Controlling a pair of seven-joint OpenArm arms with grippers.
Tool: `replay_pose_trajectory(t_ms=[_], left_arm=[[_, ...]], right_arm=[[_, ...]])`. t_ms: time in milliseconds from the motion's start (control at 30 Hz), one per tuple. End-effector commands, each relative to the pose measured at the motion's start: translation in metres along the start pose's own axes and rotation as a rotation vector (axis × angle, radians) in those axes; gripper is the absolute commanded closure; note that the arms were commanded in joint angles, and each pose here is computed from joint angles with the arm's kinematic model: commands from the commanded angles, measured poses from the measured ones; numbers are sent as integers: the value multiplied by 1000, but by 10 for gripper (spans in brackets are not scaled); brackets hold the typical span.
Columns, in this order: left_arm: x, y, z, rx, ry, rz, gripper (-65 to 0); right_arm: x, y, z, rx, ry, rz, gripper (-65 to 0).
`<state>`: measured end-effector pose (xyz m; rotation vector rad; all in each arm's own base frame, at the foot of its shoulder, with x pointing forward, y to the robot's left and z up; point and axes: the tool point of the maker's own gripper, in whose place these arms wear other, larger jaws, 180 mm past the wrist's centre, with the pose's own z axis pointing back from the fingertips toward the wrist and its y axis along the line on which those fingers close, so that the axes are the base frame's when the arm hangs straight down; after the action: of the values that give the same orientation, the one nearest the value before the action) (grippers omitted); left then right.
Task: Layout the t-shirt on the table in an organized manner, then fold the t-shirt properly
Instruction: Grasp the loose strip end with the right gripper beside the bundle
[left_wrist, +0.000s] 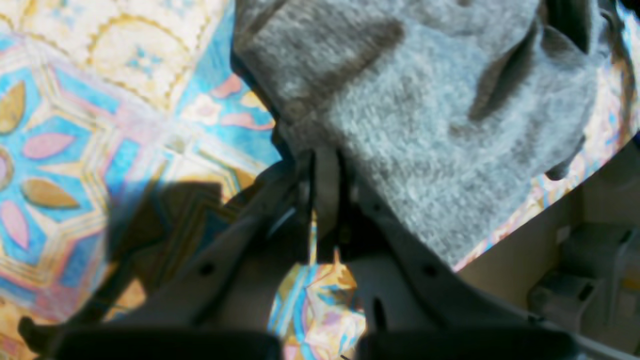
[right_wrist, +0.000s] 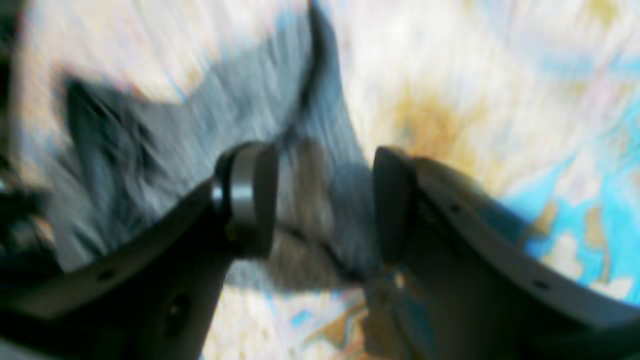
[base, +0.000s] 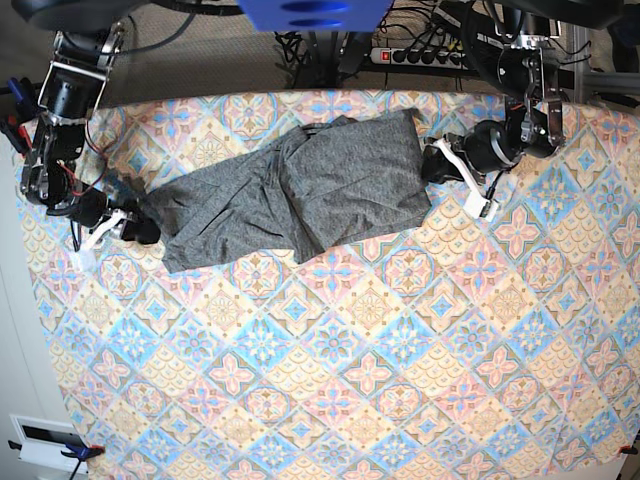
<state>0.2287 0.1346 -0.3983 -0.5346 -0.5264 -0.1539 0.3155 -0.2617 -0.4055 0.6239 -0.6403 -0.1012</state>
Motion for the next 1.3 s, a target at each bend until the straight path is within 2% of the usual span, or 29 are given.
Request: replay_pose_trajectory(t_ms=[0, 167, 700, 967, 1133, 1267], left_arm=[[10, -1, 4, -6, -36, -13, 0], [10, -1, 4, -6, -34, -13, 0], [3, -2, 4, -8, -23, -4, 0], [3, -2, 4, -9, -24, -3, 0], [3, -2, 4, -9, -24, -3, 0], [4, -2, 4, -9, -25, -4, 0]], right_arm=[[3, -8, 7, -16, 4, 3, -296], [13, -13, 9, -17, -28, -32, -296], [0, -14, 1, -12, 1, -64, -296], [-27, 10, -25, 39, 108, -17, -296], [-12, 25, -26, 58, 83, 48, -296], [-11, 27, -27, 61, 79, 51, -296]])
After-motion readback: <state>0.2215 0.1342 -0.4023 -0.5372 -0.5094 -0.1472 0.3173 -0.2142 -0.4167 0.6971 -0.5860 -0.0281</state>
